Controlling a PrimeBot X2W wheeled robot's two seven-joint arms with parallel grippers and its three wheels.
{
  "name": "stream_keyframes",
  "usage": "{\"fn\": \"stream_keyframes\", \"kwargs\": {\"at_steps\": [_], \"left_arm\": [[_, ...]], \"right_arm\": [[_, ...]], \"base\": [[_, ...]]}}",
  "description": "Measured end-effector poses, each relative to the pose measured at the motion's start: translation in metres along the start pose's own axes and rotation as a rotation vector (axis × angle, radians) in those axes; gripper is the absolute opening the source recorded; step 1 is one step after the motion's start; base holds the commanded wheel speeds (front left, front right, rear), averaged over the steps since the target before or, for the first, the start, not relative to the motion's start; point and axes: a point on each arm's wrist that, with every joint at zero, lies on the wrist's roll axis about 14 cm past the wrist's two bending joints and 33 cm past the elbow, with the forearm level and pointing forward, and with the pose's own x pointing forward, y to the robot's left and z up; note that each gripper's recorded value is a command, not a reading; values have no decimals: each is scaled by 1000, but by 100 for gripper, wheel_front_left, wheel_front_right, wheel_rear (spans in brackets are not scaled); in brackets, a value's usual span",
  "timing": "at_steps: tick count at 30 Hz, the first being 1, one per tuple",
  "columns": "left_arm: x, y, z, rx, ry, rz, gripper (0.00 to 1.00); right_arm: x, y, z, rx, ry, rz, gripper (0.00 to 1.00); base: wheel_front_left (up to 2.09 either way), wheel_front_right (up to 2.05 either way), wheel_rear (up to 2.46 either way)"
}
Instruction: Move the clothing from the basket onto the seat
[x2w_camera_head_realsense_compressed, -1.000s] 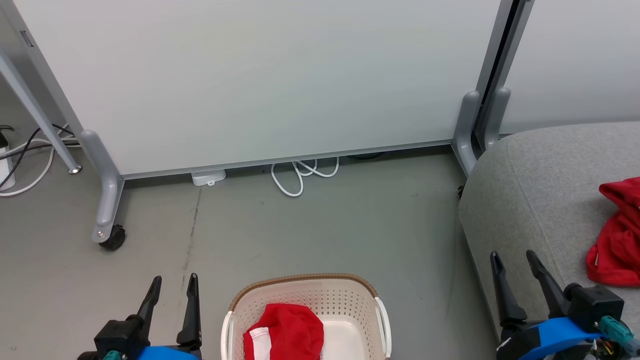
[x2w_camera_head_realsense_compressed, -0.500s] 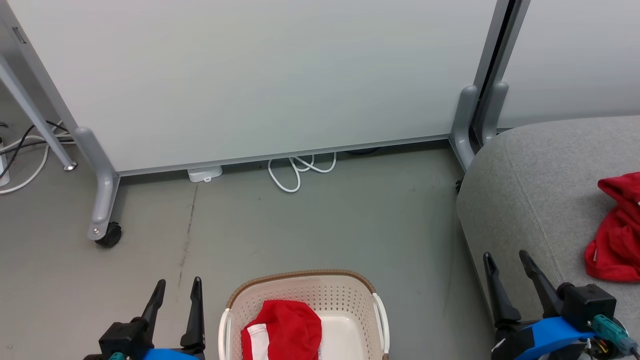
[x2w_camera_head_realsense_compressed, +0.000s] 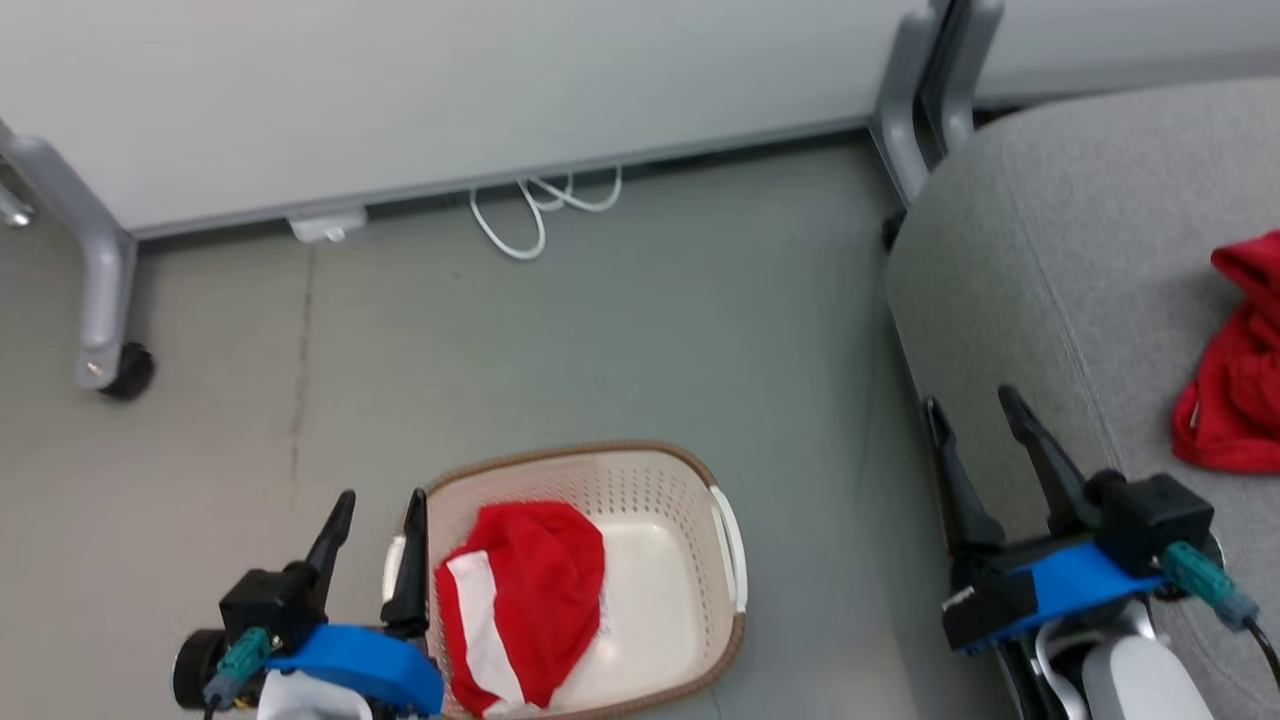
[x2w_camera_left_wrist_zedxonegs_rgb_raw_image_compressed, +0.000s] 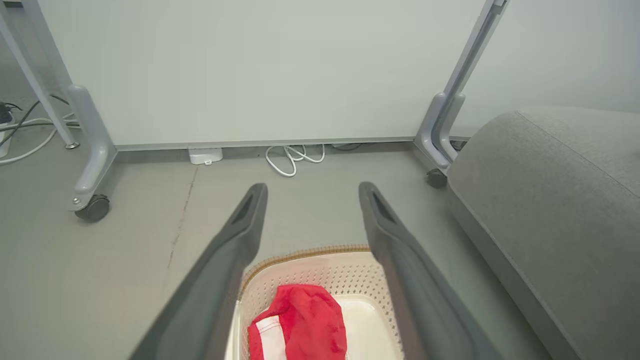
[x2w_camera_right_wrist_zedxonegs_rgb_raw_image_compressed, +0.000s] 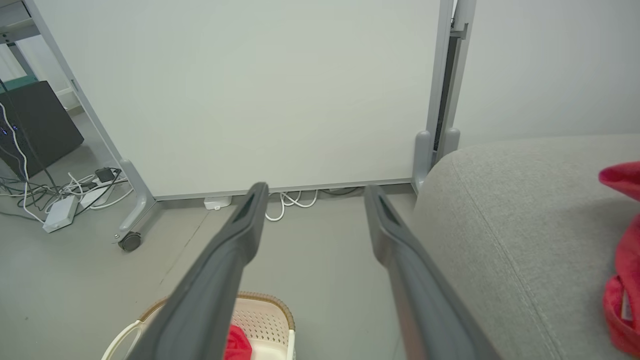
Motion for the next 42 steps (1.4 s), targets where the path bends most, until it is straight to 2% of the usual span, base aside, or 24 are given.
{"fn": "stream_keyframes", "kwargs": {"at_steps": [6,11,17,25,29,42], "left_arm": [[44,-10,-33,-3,106,-65,100],[74,-17,-80,-9,236,-114,100],[96,-13,-145,-49,398,-115,100],[103,-5,-224,-80,603,-78,100],[97,4,-254,-100,704,-10,100],[91,11,-300,-108,859,62,100]], "right_arm": [[29,-1,-11,1,2,16,100],[45,-11,-34,3,38,1,100],[54,-25,-66,-1,94,-23,100],[51,-39,-110,15,190,-59,100],[47,-41,-127,22,229,-64,100],[45,-41,-147,31,266,-61,100]], "base": [[0,0,0],[0,0,0],[0,0,0],[0,0,0],[0,0,0],[0,0,0]]}}
